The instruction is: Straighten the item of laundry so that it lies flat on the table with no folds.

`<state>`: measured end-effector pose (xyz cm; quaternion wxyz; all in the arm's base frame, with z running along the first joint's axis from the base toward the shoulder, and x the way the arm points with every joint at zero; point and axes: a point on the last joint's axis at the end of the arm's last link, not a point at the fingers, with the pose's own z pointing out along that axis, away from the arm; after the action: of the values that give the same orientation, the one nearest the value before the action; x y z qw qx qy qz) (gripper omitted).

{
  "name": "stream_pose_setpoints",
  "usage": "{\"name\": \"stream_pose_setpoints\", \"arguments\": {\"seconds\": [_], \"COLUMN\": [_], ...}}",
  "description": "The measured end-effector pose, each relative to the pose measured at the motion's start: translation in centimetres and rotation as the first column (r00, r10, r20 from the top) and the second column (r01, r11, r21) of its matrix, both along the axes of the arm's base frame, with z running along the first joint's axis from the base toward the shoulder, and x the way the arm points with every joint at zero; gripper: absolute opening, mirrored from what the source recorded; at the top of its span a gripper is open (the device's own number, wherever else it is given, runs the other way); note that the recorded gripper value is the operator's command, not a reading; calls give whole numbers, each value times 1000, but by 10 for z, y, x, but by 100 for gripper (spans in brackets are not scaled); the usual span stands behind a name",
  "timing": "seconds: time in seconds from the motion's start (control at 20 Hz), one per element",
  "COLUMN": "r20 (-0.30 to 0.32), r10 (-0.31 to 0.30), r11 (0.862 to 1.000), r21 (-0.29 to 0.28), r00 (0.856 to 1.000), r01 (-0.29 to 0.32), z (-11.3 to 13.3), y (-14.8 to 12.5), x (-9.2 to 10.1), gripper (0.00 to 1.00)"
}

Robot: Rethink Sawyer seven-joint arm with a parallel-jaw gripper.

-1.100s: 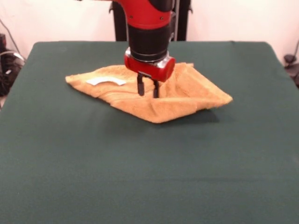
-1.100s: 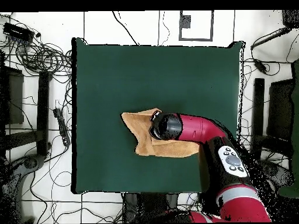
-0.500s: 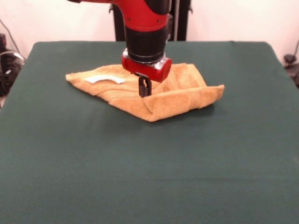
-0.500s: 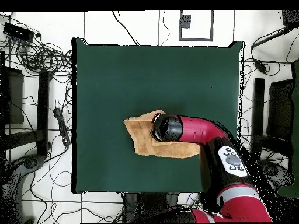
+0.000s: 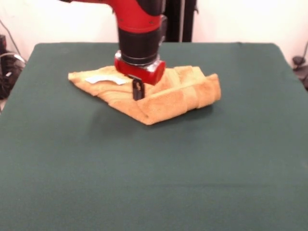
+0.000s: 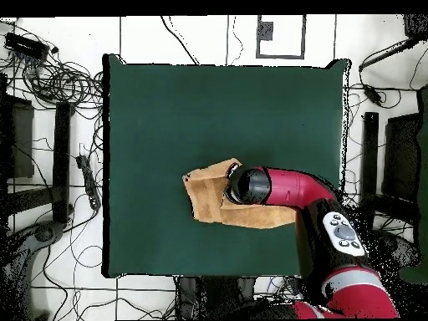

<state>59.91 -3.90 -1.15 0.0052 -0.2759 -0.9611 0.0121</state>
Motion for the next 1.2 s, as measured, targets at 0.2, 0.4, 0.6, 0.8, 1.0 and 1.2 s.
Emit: {"name": "stream_pose_setpoints", "arguments": {"seconds": [0.2,0.4,0.6,0.8,1.0,1.2], "r20": [11,4,-22,-44,-43,-40], "r10": [-16,-9,59,141,236,271], "r11": [1000,1000,998,990,971,961], "r21": [-11,-12,4,26,55,64], "r00": [1000,1000,998,989,971,962], "r01": [16,9,-59,-140,-234,-268], "z": [1,-2,-9,-18,-31,-31], "y": [-32,-76,-95,-94,-82,-82], "x": [6,24,45,60,76,85], "gripper": [0,0,0,0,0,0]}}
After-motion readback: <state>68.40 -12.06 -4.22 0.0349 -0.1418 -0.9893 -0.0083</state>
